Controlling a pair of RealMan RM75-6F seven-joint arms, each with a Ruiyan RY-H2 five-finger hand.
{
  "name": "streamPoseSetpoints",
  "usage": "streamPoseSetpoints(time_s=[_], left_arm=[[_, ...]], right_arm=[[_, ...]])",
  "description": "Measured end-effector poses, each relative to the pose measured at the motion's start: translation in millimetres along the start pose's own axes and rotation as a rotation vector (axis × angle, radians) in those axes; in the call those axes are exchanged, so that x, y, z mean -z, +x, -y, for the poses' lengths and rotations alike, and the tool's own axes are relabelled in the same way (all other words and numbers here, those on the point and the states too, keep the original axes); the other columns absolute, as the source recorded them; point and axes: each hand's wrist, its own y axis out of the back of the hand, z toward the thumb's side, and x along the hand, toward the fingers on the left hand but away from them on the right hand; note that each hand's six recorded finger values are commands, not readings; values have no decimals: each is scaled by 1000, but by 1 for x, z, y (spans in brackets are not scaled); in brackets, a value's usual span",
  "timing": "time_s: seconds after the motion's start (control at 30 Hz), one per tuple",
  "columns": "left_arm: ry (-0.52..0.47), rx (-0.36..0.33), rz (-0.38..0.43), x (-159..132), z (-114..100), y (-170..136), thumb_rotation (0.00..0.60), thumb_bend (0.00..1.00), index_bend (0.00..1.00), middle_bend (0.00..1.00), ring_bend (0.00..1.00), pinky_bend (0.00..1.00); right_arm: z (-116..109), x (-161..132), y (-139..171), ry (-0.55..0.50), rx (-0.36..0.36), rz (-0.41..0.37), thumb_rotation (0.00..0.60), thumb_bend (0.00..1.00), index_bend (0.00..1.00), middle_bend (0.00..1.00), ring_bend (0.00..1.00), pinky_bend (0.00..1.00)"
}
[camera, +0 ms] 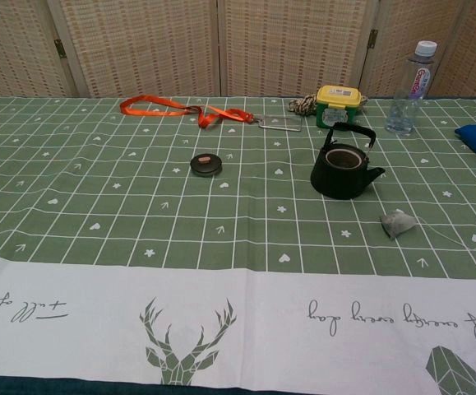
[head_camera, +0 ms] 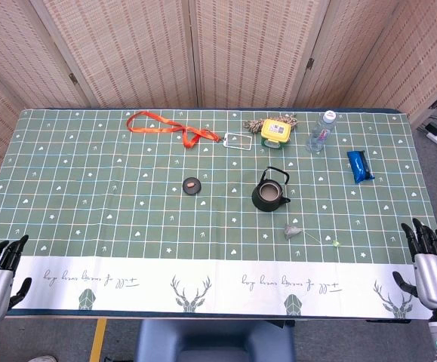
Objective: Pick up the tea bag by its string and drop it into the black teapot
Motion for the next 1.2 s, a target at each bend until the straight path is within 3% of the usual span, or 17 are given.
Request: streamPoseSetpoints(time_s=[0.43, 0.73, 1.03, 1.2], left_arm=[[-10, 1, -1, 0, 0, 1, 600, 309, 37, 166, 127, 51], [-17, -18, -9, 1, -5, -3, 600, 309, 37, 167, 126, 51], [-13, -14, -15, 1, -4, -5, 600, 309, 40, 167, 126, 51], [-9, -10, -14, 1, -3, -5, 600, 309, 40, 166, 127, 51]], right_arm=[[13, -12, -10, 22, -31, -69, 600, 268, 6, 0, 0, 0], [55, -25, -43, 72, -75, -175, 600, 268, 299, 0, 0, 0], [92, -42, -66, 81, -91, -255, 600, 272, 350, 0, 0, 0], [100, -48, -74, 96, -68, -273, 600, 361, 393, 2, 0, 0]])
